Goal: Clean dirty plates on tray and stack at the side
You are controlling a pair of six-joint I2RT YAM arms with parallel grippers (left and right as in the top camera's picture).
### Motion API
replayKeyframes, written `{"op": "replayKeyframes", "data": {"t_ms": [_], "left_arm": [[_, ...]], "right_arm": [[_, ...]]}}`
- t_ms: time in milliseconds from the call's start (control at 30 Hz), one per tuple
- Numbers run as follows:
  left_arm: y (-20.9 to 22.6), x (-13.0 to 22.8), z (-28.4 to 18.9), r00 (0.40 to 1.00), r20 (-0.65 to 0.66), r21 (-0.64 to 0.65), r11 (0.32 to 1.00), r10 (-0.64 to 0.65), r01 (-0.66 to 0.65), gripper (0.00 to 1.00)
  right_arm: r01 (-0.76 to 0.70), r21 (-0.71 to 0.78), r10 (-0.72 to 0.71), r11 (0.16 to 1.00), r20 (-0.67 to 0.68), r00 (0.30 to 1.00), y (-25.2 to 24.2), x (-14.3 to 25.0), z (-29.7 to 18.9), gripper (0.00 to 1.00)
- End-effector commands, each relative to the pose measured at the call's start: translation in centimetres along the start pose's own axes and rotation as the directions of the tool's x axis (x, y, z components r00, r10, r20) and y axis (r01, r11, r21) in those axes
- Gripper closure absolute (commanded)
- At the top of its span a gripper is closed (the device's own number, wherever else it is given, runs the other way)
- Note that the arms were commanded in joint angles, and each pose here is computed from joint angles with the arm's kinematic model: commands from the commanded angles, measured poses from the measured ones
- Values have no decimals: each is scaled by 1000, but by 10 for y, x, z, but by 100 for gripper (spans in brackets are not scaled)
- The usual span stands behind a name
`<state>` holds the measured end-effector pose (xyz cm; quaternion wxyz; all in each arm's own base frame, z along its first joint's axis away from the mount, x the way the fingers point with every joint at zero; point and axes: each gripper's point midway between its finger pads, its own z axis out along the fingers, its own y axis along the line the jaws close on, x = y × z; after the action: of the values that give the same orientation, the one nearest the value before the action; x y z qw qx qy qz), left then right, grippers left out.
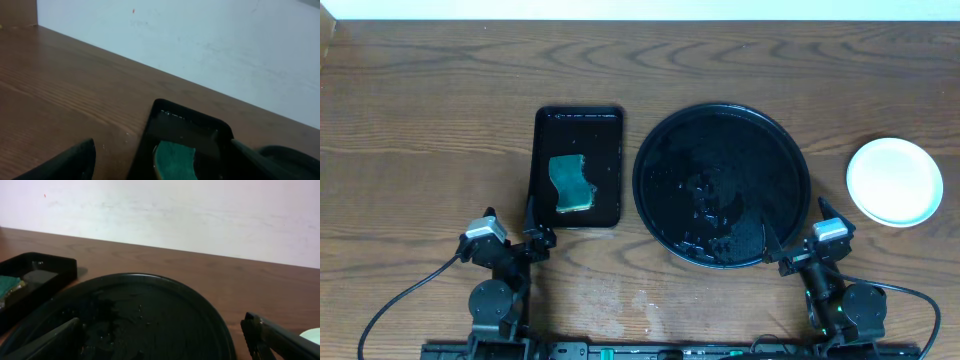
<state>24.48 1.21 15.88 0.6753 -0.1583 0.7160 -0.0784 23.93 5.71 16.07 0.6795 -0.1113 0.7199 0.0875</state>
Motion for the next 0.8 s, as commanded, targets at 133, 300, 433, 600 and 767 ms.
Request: {"op": "replayKeyframes", "data": {"t_ms": [133, 300, 433, 600, 767], "left_arm": [[8, 11, 0, 999, -34, -29, 999, 23, -24, 17], [9, 17, 0, 998, -56, -36, 999, 27, -29, 17], [10, 17, 0, 998, -58, -37, 999, 27, -29, 16], [10, 17, 0, 998, -58, -37, 999, 27, -29, 16], [10, 17, 0, 998, -58, -37, 999, 27, -29, 17]], "right_arm": [[12, 2, -12, 1000, 1, 1000, 0, 1, 0, 1], [12, 2, -12, 1000, 1, 1000, 0, 1, 0, 1], [12, 2, -12, 1000, 1, 1000, 0, 1, 0, 1], [12, 2, -12, 1000, 1, 1000, 0, 1, 0, 1], [12, 2, -12, 1000, 1, 1000, 0, 1, 0, 1]]}}
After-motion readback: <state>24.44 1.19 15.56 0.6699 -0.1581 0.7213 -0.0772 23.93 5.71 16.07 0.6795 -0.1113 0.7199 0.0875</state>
